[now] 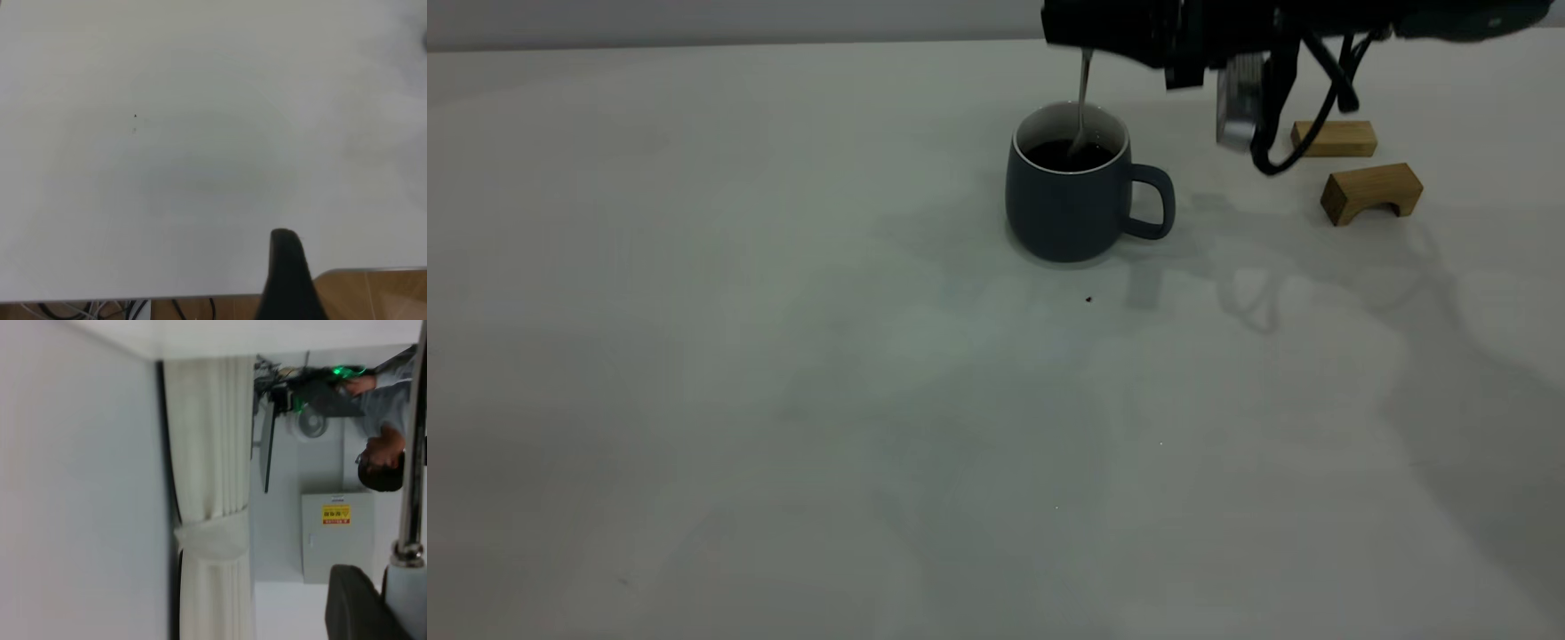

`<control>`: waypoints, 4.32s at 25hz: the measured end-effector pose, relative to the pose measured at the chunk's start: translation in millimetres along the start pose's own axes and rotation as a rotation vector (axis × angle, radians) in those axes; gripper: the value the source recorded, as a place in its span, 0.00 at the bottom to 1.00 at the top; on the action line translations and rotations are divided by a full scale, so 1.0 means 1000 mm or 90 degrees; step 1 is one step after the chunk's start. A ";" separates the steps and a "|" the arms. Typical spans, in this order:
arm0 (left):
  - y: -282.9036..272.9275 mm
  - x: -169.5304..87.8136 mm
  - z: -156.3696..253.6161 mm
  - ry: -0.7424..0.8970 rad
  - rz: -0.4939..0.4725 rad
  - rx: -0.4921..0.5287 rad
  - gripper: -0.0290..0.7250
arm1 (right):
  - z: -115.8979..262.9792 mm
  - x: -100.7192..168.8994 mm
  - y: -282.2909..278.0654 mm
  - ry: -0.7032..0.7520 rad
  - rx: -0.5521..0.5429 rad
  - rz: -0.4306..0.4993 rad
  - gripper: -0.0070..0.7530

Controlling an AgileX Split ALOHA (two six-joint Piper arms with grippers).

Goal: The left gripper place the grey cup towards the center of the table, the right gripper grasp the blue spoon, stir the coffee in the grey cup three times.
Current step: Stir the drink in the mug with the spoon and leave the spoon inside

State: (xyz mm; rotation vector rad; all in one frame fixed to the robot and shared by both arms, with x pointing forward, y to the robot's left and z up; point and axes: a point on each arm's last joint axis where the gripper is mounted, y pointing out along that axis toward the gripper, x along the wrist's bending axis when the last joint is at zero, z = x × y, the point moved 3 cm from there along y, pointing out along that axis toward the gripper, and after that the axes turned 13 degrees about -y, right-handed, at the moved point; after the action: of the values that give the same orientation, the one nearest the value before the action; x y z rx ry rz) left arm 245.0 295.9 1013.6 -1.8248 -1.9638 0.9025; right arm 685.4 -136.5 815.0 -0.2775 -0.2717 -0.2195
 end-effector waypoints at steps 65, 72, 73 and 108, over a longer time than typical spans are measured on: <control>0.000 0.000 0.000 0.000 0.000 0.000 0.81 | 0.000 -0.005 0.030 -0.128 0.009 0.024 0.12; 0.000 0.000 0.000 0.000 0.000 0.000 0.81 | -0.012 0.003 0.028 -0.123 -0.056 -0.008 0.12; 0.000 0.000 0.000 0.000 0.000 0.000 0.81 | -0.014 0.005 0.026 -0.122 -0.065 -0.014 0.12; 0.000 0.000 0.000 0.000 0.000 0.000 0.81 | -0.024 0.023 -0.005 -0.150 -0.079 -0.016 0.12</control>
State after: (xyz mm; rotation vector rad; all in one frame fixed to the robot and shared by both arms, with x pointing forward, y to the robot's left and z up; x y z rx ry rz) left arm 245.0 295.9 1013.6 -1.8248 -1.9638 0.9025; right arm 711.6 -152.0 800.5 -0.4235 -0.4958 -0.2296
